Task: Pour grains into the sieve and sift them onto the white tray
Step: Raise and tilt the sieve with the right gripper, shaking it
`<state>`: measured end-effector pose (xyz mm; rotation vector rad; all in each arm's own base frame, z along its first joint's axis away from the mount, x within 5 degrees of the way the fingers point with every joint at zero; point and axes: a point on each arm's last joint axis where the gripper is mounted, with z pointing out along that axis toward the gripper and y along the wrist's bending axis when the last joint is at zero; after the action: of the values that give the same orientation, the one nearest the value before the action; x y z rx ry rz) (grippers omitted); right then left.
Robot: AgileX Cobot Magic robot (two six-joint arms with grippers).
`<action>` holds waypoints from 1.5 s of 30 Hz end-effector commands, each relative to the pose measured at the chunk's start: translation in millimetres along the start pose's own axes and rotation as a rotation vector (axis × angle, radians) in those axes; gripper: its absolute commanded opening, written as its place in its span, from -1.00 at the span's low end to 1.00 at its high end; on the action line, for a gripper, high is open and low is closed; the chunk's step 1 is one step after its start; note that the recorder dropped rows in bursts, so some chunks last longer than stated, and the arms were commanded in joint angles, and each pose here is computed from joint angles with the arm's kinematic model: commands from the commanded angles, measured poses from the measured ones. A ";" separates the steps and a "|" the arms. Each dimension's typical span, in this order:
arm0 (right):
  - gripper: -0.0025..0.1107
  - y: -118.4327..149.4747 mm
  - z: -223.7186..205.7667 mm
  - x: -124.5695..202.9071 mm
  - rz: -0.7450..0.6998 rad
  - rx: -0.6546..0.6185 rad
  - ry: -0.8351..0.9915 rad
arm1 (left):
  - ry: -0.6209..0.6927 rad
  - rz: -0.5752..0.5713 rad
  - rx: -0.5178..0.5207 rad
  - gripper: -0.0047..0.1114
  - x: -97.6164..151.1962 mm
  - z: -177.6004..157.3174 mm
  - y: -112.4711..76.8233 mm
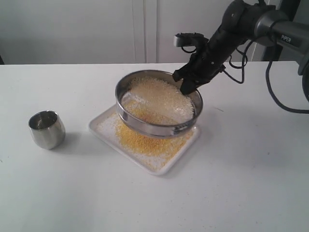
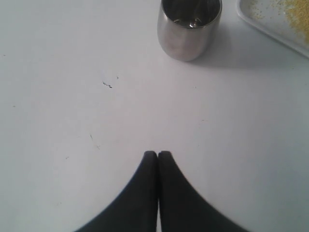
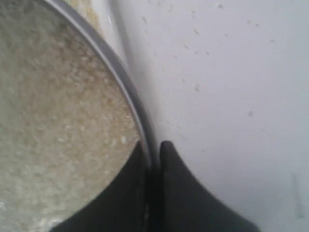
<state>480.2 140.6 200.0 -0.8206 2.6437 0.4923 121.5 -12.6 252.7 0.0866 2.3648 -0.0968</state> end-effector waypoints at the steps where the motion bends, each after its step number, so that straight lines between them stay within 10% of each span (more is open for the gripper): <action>1: -0.96 2.9 -11.0 -5.4 0.401 -0.016 -0.061 | 0.004 -0.017 0.004 -0.92 1.6 -0.4 -0.1; 4: -0.96 13.8 -12.6 0.8 -0.196 -0.055 0.039 | 0.004 -0.017 0.004 -0.92 1.6 -0.4 -0.1; 8: -0.96 14.9 -3.9 -2.2 0.320 -0.059 -0.008 | 0.004 -0.017 0.004 -0.92 1.6 -0.4 -0.1; 11: -0.96 16.9 -12.6 2.5 -0.165 -0.011 0.085 | 0.004 -0.017 0.004 -0.92 1.6 -0.4 -0.1; 13: -0.96 16.8 -11.7 -5.0 0.317 -0.035 -0.016 | 0.004 -0.017 0.004 -0.92 1.6 -0.4 -0.1; 14: -0.96 23.8 -10.0 -5.9 0.255 -0.087 -0.012 | 0.004 -0.017 0.004 -0.92 1.6 -0.4 -0.1; 15: -0.96 26.7 -18.2 -6.7 -0.161 -0.062 0.001 | 0.004 -0.017 0.004 -0.92 1.6 -0.4 -0.1; 17: -0.96 19.5 -21.8 -13.4 0.275 0.010 -0.079 | 0.004 -0.017 0.004 -0.92 1.6 -0.4 -0.1; 20: -0.96 34.5 -24.7 -3.8 -0.285 0.101 0.119 | 0.004 -0.017 0.004 -0.92 1.6 -0.4 -0.1; 22: -0.96 27.6 -28.9 -8.7 0.132 0.222 0.038 | 0.004 -0.017 0.004 -0.92 1.6 -0.4 -0.1; 24: -0.96 48.9 -28.8 -7.8 -0.255 0.113 0.106 | 0.004 -0.017 0.004 -0.92 1.6 -0.4 -0.1; 27: -0.96 45.3 -28.1 -21.1 0.196 0.092 -0.078 | 0.004 -0.017 0.004 -0.92 1.6 -0.4 -0.1; 29: -0.96 60.0 -27.1 -19.3 -0.274 0.055 -0.016 | 0.004 -0.017 0.004 -0.92 1.6 -0.4 -0.1; 30: -0.96 53.7 -27.4 -19.3 -0.245 0.136 -0.007 | 0.004 -0.017 0.004 -0.92 1.6 -0.4 -0.1; 31: -0.96 36.6 -29.0 -23.8 0.187 0.229 -0.111 | 0.004 -0.017 0.004 -0.92 1.6 -0.4 -0.1; 32: -0.96 38.3 -26.9 -24.4 0.286 0.188 -0.127 | 0.004 -0.017 0.004 -0.92 1.6 -0.4 -0.1; 34: -0.96 47.5 -23.3 -17.8 -0.312 0.153 0.012 | 0.004 -0.017 0.004 -0.92 1.6 -0.4 -0.1; 38: -0.96 39.4 -26.5 -17.7 0.203 0.156 -0.047 | 0.004 -0.017 0.004 -0.92 1.6 -0.4 -0.1; 41: -0.96 47.7 -28.6 -12.8 -0.284 0.099 0.045 | 0.004 -0.017 0.004 -0.92 1.6 -0.4 -0.1; 45: -0.96 36.3 -27.7 -19.0 0.291 0.131 -0.078 | 0.004 -0.017 0.004 -0.92 1.6 -0.4 -0.1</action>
<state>461.9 167.3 229.4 -0.8211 2.6700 0.2258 121.5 -12.6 252.7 0.0866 2.3648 -0.0968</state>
